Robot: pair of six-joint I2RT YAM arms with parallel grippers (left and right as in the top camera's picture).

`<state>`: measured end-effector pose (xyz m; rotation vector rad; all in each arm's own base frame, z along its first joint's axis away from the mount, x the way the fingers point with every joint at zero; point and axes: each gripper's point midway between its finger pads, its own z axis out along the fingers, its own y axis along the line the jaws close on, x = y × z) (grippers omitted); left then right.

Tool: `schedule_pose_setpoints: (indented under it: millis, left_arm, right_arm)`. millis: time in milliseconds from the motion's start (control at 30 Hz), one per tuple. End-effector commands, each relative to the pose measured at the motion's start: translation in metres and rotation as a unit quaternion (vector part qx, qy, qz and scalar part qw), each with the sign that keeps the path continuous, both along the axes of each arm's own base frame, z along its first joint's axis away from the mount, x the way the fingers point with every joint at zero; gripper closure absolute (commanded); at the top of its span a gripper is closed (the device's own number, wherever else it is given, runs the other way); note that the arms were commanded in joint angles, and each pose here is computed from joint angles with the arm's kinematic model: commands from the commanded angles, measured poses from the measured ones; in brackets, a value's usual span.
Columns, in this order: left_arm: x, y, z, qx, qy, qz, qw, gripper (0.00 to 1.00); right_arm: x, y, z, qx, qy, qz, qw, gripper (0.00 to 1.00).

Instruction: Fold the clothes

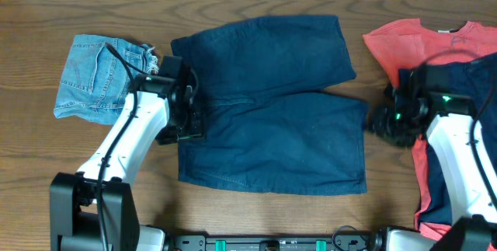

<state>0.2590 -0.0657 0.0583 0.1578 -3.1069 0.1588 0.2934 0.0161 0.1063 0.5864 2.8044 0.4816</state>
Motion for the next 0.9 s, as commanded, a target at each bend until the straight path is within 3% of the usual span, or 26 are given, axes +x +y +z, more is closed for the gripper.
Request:
schedule_pose_setpoints:
  millis: [0, 100, 200, 400, 567, 867]
  left_arm:
    - [-0.012, -0.001, -0.016, -0.006, 0.013, -0.007, 1.0, 0.55]
    - [-0.02, 0.001, -0.032, -0.006, 0.016, -0.007, 1.0, 0.73]
    - [-0.031, 0.003, -0.048, -0.004, 0.022, -0.007, 1.0, 0.78]
    - [-0.049, 0.024, -0.062, 0.05, 0.042, 0.027, 0.997, 0.86]
    - [-0.059, 0.039, -0.061, 0.082, 0.062, 0.033, 0.994, 0.89]
    - [-0.073, 0.059, -0.045, 0.086, 0.107, 0.075, 0.988, 0.9]
  right_arm:
    - [0.025, 0.022, 0.023, 0.048, -0.079, 0.051, 0.994, 0.73]
    - [0.048, 0.027, 0.019, 0.046, -0.12, 0.058, 0.99, 0.82]
    - [0.058, 0.037, -0.001, 0.048, -0.125, 0.069, 0.989, 0.85]
    - [0.058, 0.046, -0.072, 0.054, -0.061, 0.075, 0.994, 0.88]
    - [0.059, 0.019, -0.118, -0.011, -0.015, 0.039, 0.999, 0.89]
    - [0.043, -0.024, -0.106, -0.052, 0.017, -0.03, 0.998, 0.85]
